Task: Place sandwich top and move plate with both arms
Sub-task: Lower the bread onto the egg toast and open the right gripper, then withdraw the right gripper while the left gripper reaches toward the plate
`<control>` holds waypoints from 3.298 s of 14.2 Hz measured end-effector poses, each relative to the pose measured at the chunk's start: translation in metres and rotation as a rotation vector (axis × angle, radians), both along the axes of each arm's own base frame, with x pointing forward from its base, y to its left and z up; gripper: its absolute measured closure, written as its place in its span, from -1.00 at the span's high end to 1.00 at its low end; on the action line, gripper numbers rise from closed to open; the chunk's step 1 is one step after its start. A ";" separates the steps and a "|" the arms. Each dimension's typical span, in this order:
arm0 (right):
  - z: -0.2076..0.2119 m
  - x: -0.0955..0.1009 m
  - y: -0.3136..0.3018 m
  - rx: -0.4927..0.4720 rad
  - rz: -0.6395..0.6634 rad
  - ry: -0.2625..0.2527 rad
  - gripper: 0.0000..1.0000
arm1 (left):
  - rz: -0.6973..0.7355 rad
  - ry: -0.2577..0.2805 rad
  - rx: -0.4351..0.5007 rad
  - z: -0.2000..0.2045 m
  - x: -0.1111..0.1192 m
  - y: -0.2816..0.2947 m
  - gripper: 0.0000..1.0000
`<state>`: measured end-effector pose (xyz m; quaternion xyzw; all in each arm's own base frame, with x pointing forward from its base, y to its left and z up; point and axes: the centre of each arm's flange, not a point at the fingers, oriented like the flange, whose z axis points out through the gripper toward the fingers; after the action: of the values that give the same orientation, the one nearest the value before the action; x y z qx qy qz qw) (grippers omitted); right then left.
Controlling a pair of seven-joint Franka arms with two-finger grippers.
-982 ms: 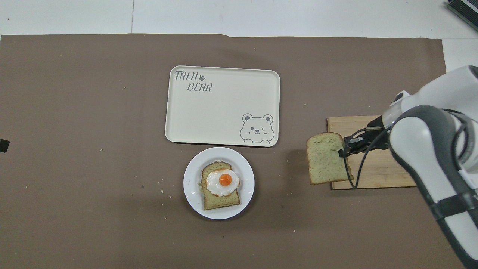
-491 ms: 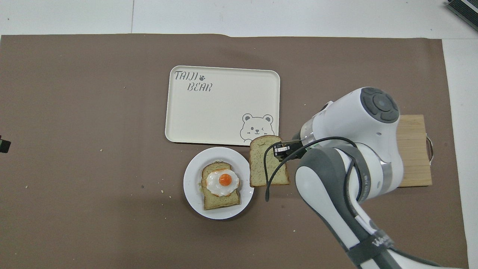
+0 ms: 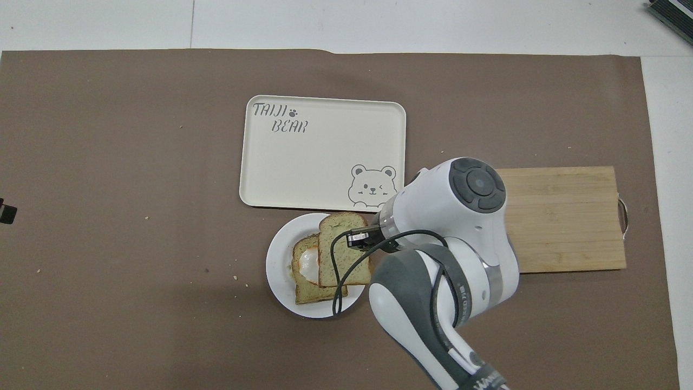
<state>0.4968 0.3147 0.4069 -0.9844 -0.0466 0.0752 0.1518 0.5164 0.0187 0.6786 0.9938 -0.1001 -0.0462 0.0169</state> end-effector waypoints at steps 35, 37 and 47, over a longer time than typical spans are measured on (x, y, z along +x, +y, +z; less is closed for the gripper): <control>0.040 0.098 -0.171 -0.177 -0.094 -0.228 1.00 | 0.054 0.028 -0.427 -0.122 -0.050 -0.043 1.00; 0.063 0.100 -0.184 -0.253 -0.056 -0.252 1.00 | 0.099 0.024 -0.502 -0.167 -0.061 -0.059 1.00; 0.210 0.051 -0.274 -0.285 -0.165 -0.202 1.00 | 0.227 -0.024 -0.884 -0.338 -0.124 -0.132 0.81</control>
<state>0.5476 0.0410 0.6165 -0.9990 0.0301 -0.0310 0.0108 0.3924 -0.1131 0.3406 0.8964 -0.0010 0.0145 0.4431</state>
